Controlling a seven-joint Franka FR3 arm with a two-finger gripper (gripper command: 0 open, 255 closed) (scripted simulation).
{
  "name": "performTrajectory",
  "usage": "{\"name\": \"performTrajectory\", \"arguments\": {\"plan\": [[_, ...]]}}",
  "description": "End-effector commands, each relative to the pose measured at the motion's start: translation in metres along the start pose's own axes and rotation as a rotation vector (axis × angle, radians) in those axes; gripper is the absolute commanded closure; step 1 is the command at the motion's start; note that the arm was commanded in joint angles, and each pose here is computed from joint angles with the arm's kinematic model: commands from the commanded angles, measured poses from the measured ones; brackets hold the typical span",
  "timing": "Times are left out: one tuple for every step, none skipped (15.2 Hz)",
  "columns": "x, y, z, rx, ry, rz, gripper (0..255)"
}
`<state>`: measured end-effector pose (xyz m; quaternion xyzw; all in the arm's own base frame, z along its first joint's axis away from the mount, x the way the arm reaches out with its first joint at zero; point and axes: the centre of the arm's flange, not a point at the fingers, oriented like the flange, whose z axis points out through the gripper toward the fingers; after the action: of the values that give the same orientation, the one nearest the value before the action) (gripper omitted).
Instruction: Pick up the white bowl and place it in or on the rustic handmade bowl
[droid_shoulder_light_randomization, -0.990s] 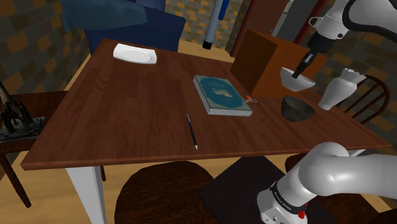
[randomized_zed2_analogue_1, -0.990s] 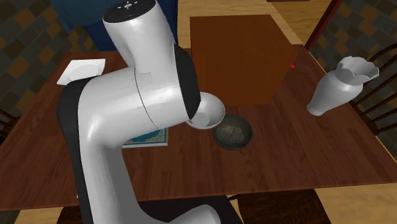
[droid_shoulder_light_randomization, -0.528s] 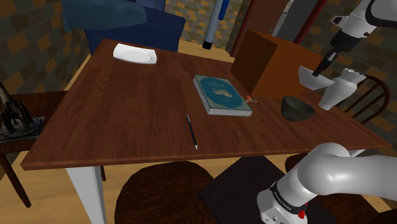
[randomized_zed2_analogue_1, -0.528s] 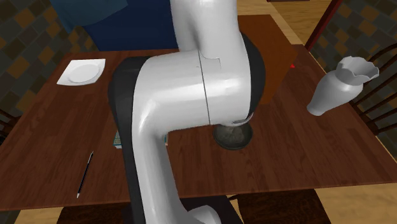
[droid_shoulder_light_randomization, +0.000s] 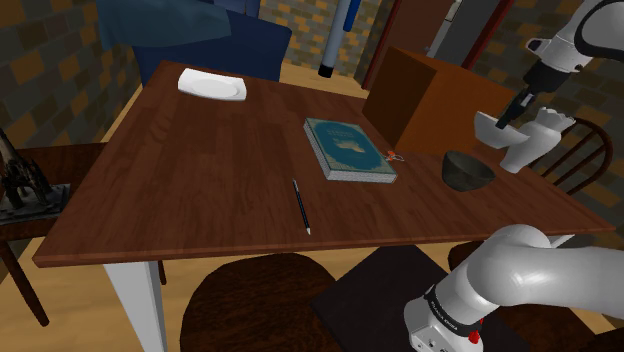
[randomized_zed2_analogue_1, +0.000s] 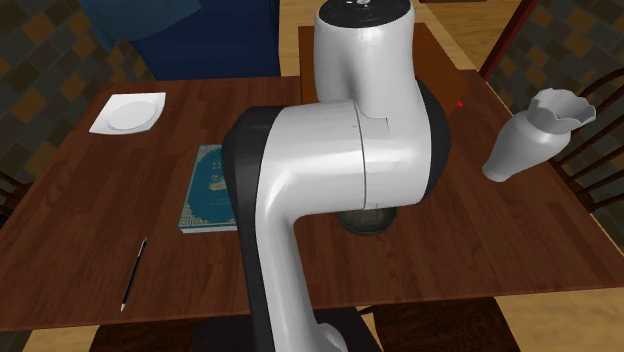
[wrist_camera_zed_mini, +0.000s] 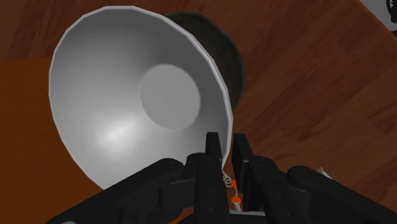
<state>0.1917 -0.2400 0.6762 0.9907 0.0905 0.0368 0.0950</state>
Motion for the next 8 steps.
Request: {"name": "performTrajectory", "arguments": {"plan": [[-0.001, -0.002, 0.010, 0.000, 0.000, 0.000, 255], [-0.001, -0.003, 0.016, 0.000, 0.000, 0.000, 255], [-0.001, -0.004, 0.021, 0.000, 0.000, 0.000, 255], [-0.002, -0.005, 0.026, 0.000, 0.000, 0.000, 255], [-0.002, -0.006, 0.031, 0.000, 0.000, 0.000, 255], [-0.002, -0.007, 0.036, 0.000, 0.000, 0.000, 255], [-0.002, -0.008, 0.041, 0.000, 0.000, 0.000, 255], [-0.003, -0.009, 0.047, 0.000, 0.000, 0.000, 255]]}}
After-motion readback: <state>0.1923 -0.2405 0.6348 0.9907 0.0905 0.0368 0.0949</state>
